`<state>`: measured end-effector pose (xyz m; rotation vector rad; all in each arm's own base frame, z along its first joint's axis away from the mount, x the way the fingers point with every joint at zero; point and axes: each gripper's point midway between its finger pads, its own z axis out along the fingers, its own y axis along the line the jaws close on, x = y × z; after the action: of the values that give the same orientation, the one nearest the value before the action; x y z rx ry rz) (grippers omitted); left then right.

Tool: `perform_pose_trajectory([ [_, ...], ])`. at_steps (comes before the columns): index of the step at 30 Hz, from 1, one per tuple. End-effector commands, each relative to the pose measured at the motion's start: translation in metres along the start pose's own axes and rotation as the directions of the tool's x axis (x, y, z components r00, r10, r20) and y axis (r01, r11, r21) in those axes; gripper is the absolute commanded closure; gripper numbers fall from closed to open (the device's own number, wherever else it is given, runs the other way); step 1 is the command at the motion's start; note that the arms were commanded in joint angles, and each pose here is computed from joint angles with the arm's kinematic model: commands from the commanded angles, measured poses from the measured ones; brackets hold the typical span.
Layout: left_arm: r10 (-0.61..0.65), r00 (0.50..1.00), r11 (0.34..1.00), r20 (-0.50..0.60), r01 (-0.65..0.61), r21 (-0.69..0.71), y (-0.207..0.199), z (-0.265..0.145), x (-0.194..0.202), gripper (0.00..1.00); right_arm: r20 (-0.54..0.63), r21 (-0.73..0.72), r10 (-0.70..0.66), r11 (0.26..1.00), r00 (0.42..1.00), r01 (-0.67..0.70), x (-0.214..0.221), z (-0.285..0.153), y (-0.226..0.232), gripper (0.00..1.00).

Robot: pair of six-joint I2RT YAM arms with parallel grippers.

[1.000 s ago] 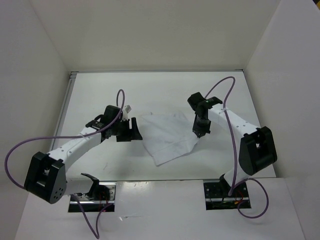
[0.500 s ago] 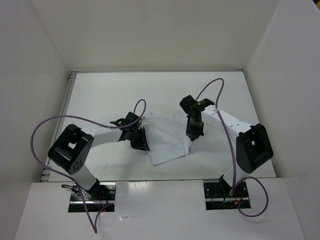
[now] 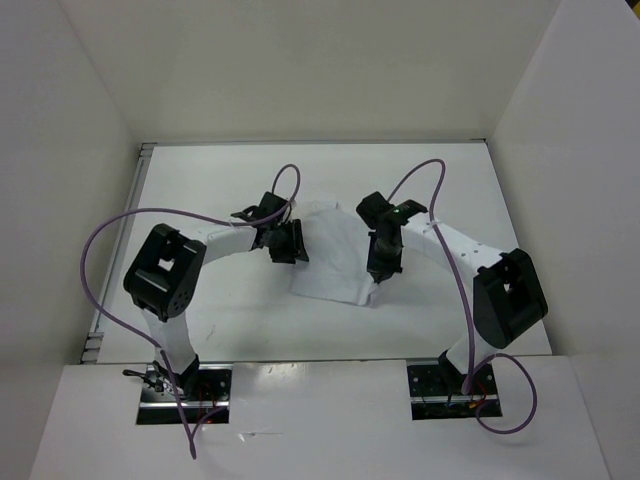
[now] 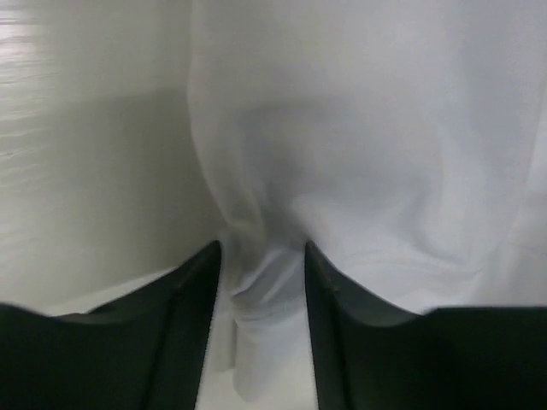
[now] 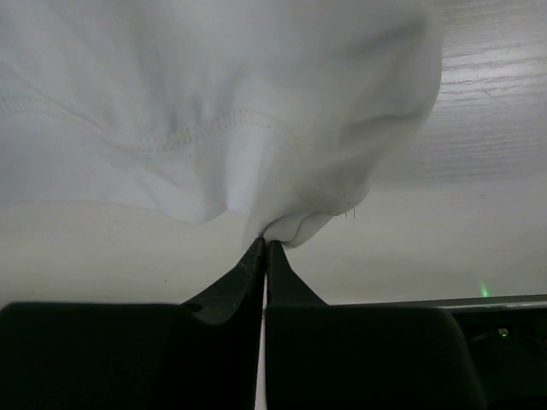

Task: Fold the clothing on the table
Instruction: Flatten the skirt out

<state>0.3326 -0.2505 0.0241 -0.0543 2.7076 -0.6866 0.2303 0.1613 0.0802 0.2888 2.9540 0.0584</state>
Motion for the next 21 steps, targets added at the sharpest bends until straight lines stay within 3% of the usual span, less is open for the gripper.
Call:
perform_pose_trajectory([
  [1,0.045,0.998,0.997,0.044,-0.042,-0.062,0.011,-0.016,-0.008,0.45,0.040,-0.032,0.005,0.999,0.999,-0.004,-0.005,0.001,0.008,1.00],
  [3,0.038,0.998,0.997,0.056,-0.034,-0.066,0.011,-0.030,-0.004,0.26,0.048,-0.041,0.016,0.999,0.999,-0.014,-0.008,0.003,0.012,1.00],
  [8,0.020,0.998,0.999,0.066,-0.017,-0.047,0.009,-0.055,0.010,0.23,0.029,-0.035,0.014,0.999,0.999,-0.013,-0.006,0.013,0.014,1.00],
  [10,0.006,0.999,1.000,0.038,-0.005,-0.025,0.008,-0.059,0.021,0.27,0.038,-0.025,0.014,1.000,0.999,-0.013,-0.008,0.014,0.012,1.00],
  [11,0.003,1.000,1.000,0.024,-0.002,-0.023,0.010,-0.059,0.027,0.42,0.031,-0.017,0.004,1.000,1.000,-0.003,-0.007,0.017,0.011,1.00],
  [13,-0.002,1.000,1.000,-0.001,0.002,-0.022,0.013,-0.057,0.036,0.51,0.031,-0.003,0.003,1.000,1.000,-0.003,-0.006,0.017,0.008,1.00],
  [16,-0.015,0.999,1.000,-0.035,0.015,0.007,0.015,-0.050,0.048,0.56,0.031,0.010,0.002,1.000,1.000,-0.002,-0.008,0.017,0.007,1.00],
  [21,-0.008,0.998,1.000,-0.061,0.010,0.022,0.016,-0.039,0.058,0.58,0.044,0.010,0.003,1.000,0.999,-0.003,-0.013,0.016,0.009,1.00],
])
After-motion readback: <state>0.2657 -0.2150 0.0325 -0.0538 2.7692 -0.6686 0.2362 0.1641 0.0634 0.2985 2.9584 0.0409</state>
